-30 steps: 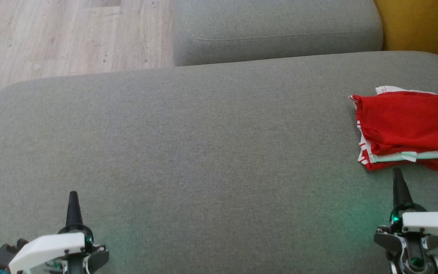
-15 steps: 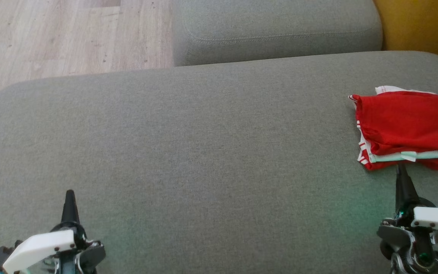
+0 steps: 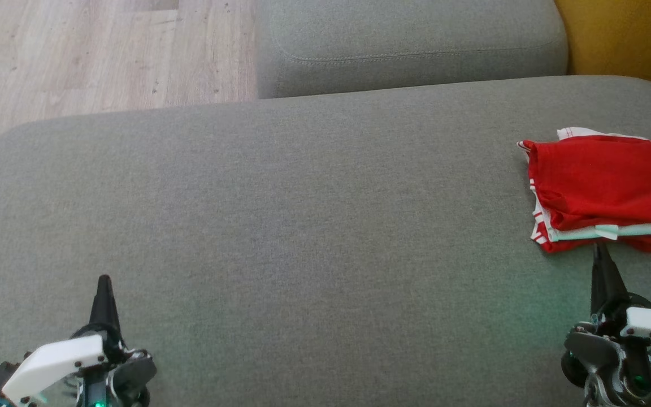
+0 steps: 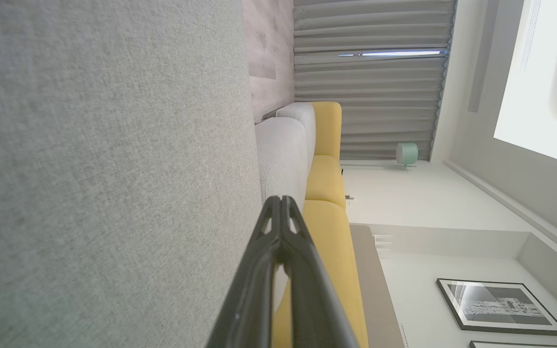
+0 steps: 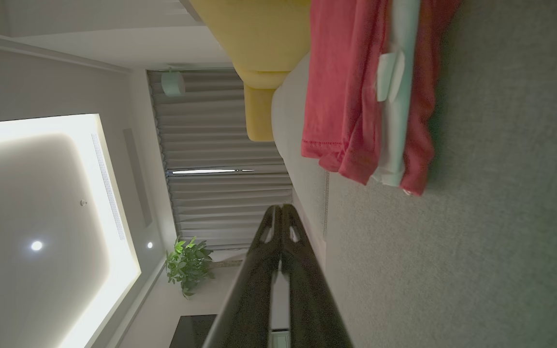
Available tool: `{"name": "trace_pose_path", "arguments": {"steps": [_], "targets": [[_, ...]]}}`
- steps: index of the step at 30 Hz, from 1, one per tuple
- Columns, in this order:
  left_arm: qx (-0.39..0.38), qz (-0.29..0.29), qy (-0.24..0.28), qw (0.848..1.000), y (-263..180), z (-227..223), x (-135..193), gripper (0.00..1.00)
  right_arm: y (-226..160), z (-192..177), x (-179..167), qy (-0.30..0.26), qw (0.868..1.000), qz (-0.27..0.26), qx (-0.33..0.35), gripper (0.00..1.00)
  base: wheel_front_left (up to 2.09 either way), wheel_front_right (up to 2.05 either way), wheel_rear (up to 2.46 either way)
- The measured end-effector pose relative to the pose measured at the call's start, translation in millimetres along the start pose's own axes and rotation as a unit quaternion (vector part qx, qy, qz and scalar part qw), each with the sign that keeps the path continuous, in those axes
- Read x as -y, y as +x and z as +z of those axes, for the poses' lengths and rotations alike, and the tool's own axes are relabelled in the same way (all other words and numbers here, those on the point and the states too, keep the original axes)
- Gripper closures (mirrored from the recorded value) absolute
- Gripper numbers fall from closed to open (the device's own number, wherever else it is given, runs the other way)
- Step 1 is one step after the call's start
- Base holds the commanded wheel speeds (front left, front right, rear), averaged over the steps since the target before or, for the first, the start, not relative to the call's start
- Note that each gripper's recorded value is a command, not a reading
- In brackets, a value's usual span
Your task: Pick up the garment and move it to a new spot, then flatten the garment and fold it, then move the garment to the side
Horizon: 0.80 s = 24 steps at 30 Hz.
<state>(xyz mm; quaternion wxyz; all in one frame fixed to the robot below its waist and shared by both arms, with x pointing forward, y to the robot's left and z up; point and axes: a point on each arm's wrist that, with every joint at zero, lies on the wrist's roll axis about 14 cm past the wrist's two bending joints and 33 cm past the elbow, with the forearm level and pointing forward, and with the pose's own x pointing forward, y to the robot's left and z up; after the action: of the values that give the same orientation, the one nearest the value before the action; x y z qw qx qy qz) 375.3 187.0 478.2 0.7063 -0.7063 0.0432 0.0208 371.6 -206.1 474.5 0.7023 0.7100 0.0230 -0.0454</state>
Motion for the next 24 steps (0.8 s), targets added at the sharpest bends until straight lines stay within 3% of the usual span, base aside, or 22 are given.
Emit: {"name": "trace_pose_path", "arguments": {"steps": [24], "targets": [[-0.001, 0.0, 0.0, 1.0, 0.0, -0.1, 0.0, 1.0, -0.1, 0.8, -0.1, 0.0, 1.0, 0.0, 0.0, 1.0, 0.0, 0.0, 0.0]]}}
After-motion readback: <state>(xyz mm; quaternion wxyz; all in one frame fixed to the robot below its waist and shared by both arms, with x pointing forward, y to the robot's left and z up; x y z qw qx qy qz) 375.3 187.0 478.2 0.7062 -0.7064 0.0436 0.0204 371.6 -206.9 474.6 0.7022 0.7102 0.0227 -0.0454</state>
